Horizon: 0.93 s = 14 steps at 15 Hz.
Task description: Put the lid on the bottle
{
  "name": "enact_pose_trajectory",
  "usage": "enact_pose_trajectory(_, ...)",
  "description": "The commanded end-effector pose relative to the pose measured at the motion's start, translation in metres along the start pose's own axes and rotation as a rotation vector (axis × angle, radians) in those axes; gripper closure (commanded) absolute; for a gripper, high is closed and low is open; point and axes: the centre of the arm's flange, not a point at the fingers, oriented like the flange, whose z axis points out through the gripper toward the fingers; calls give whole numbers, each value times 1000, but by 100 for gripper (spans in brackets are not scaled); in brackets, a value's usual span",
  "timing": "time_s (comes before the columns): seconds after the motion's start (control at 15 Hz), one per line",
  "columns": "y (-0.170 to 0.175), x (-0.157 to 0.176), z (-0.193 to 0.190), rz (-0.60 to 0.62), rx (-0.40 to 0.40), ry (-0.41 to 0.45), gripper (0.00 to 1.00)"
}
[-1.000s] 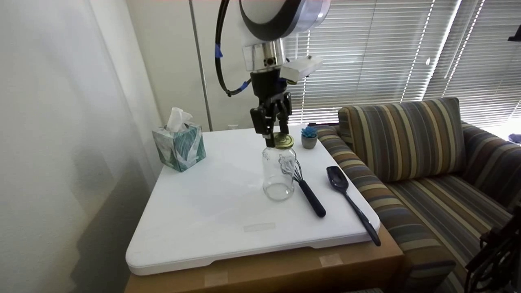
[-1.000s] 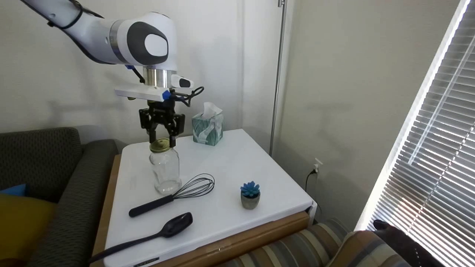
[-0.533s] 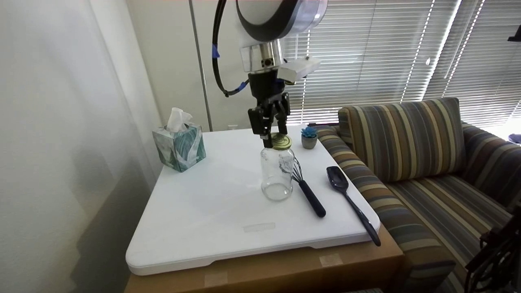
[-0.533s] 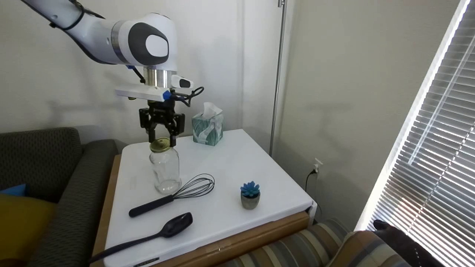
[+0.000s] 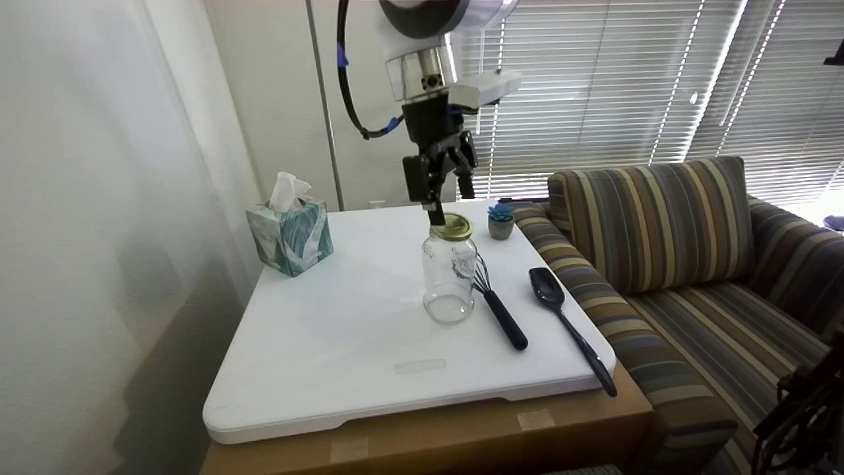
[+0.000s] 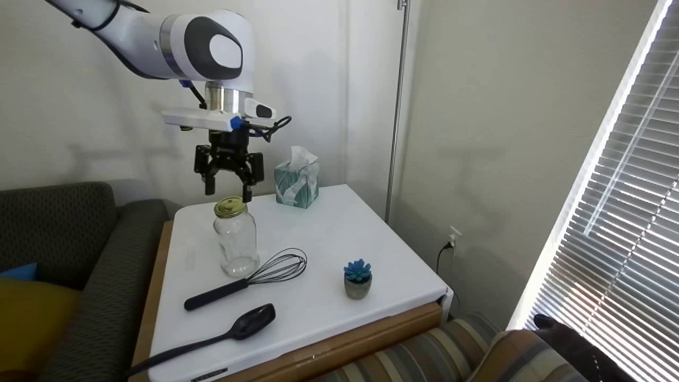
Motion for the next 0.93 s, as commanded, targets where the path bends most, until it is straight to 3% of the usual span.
enact_pose_trajectory(0.0, -1, -4, -47, 33, -13, -14, 0)
enact_pose_trajectory(0.47, -18, -28, -130, 91, -11, -18, 0)
enact_pose_trajectory(0.53, -16, -21, -113, 81, -20, -4, 0)
enact_pose_trajectory(0.87, -20, -22, -116, 77, -22, -3, 0)
